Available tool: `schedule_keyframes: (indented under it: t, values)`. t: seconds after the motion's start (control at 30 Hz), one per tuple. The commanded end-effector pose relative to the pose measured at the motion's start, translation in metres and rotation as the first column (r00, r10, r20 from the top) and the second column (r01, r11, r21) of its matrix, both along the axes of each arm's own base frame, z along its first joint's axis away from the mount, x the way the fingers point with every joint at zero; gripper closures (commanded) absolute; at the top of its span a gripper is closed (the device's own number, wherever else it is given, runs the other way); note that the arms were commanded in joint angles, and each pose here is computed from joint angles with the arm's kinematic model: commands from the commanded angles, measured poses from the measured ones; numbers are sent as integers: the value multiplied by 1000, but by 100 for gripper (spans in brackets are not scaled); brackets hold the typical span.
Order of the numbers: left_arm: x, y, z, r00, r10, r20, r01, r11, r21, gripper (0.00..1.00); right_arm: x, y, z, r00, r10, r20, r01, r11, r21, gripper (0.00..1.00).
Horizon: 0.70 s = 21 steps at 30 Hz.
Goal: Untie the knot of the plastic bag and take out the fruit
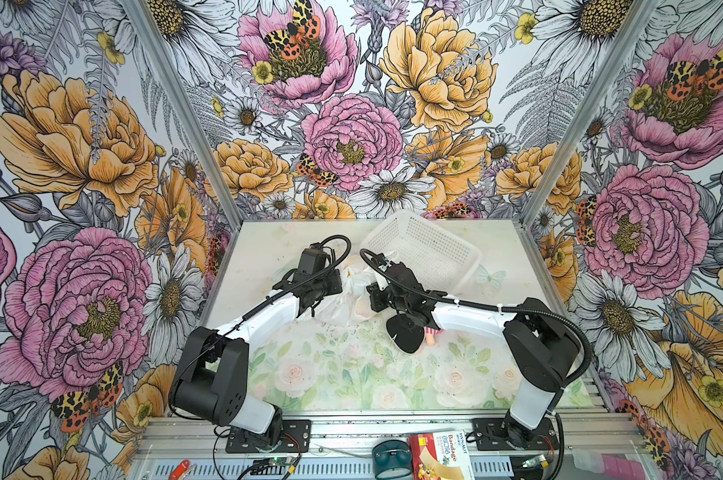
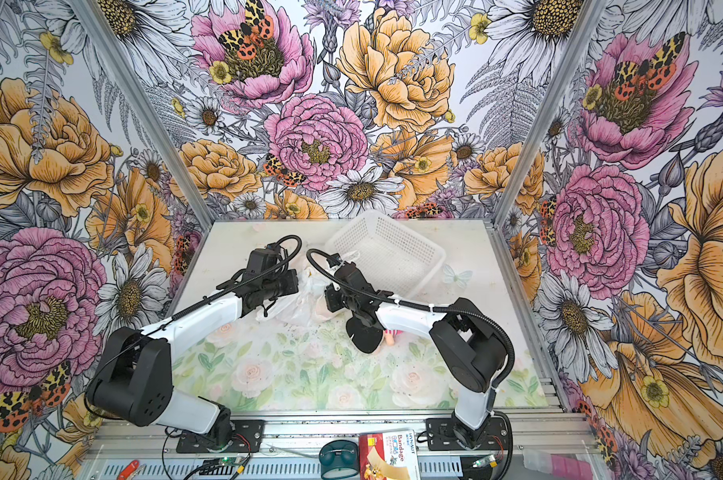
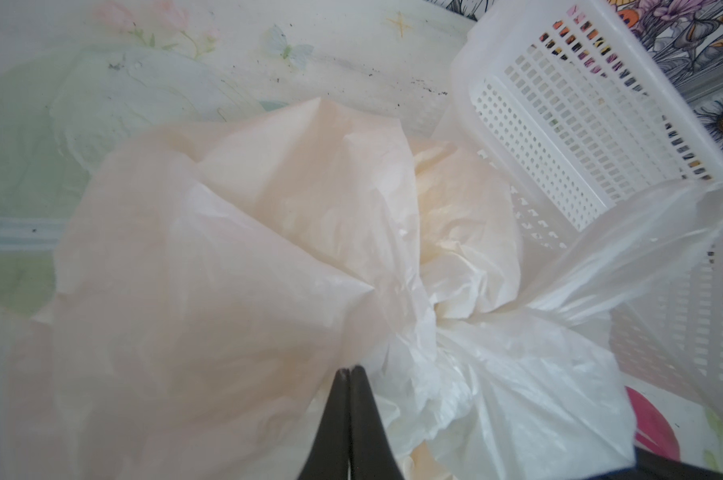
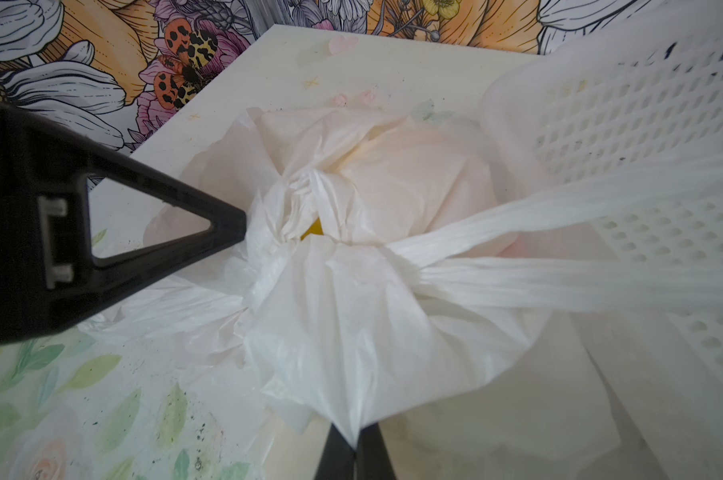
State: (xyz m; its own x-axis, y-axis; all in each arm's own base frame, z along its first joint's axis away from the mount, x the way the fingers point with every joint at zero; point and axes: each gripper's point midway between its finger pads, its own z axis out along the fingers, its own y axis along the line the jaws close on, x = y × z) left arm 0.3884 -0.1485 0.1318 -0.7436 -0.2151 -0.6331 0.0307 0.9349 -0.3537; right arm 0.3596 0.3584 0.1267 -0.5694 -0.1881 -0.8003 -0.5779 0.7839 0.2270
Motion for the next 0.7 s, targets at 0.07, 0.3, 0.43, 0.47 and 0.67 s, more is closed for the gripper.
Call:
schedule_keyframes:
  t: [0.07, 0.3, 0.43, 0.47, 0.67]
  values:
    - [4, -6, 16, 998, -16, 53, 18, 1000, -23, 100, 2, 4, 9, 999, 4, 45, -5, 1000, 18, 100]
    - [-1, -4, 30, 995, -16, 96, 17, 1000, -11, 74, 0, -7, 16, 998, -1, 62, -5, 996, 86, 100]
    - [-3, -11, 31, 994, -34, 103, 34, 999, 0, 17, -1, -6, 15, 998, 7, 60, -12, 996, 89, 100]
    - [-3, -12, 29, 994, -39, 98, 39, 999, 4, 12, -1, -5, 15, 998, 9, 60, -14, 996, 91, 100]
    - [5, -16, 3, 999, -42, 14, 41, 999, 32, 15, -1, -5, 15, 998, 14, 60, -19, 996, 91, 100]
